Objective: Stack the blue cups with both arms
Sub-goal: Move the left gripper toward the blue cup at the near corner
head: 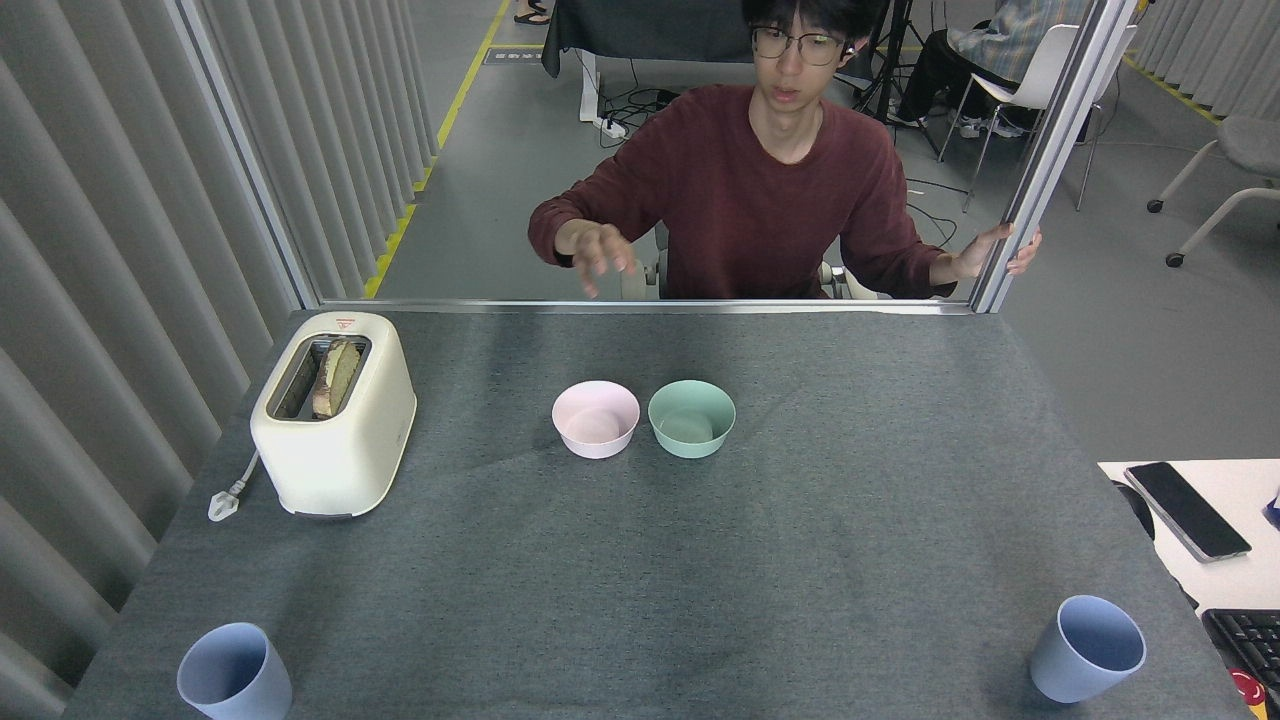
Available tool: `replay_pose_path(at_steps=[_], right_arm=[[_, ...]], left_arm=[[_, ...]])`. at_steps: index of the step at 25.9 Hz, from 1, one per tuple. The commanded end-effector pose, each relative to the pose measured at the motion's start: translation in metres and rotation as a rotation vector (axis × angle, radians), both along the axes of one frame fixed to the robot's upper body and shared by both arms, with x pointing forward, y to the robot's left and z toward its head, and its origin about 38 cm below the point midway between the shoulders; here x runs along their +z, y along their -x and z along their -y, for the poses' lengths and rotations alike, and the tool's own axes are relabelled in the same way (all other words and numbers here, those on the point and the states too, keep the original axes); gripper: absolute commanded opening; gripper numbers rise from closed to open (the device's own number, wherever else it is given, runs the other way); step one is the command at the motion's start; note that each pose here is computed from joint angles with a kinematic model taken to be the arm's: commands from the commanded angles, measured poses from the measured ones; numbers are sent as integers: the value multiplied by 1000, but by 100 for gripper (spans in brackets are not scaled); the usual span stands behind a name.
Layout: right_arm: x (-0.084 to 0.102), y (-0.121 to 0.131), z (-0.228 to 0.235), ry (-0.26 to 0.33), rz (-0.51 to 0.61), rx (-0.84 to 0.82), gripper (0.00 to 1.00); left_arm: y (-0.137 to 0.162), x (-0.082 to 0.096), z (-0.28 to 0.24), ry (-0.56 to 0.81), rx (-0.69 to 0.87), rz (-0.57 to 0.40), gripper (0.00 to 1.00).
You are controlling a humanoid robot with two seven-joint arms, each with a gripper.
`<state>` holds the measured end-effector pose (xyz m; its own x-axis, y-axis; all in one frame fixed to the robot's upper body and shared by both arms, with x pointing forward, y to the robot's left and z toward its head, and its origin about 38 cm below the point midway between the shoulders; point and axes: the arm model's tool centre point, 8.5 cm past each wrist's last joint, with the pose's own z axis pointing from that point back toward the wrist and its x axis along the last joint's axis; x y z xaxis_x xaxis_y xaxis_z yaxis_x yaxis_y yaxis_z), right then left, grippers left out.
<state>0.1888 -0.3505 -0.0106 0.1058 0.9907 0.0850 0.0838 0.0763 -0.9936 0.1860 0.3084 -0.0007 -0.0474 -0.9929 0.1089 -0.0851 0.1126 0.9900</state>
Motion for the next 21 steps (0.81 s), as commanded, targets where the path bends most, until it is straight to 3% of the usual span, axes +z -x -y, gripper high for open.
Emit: replay_pose_path(at_steps=[1, 4, 9, 15, 21], right_arm=[[-2, 2, -2, -6, -4, -2, 100], [-2, 2, -2, -6, -4, -2, 100], [-2, 2, -3, -7, -4, -2, 100], [-2, 2, -3, -7, -3, -2, 100], [-2, 1, -2, -5, -3, -3, 100]], left_arm=[[2, -2, -5, -14, 25, 2, 100], [-2, -20, -18, -58, 145, -62, 100], [-13, -34, -29, -87, 230, -92, 100], [-19, -36, -32, -82, 241, -94, 100], [-52, -37, -37, -85, 247, -74, 100]])
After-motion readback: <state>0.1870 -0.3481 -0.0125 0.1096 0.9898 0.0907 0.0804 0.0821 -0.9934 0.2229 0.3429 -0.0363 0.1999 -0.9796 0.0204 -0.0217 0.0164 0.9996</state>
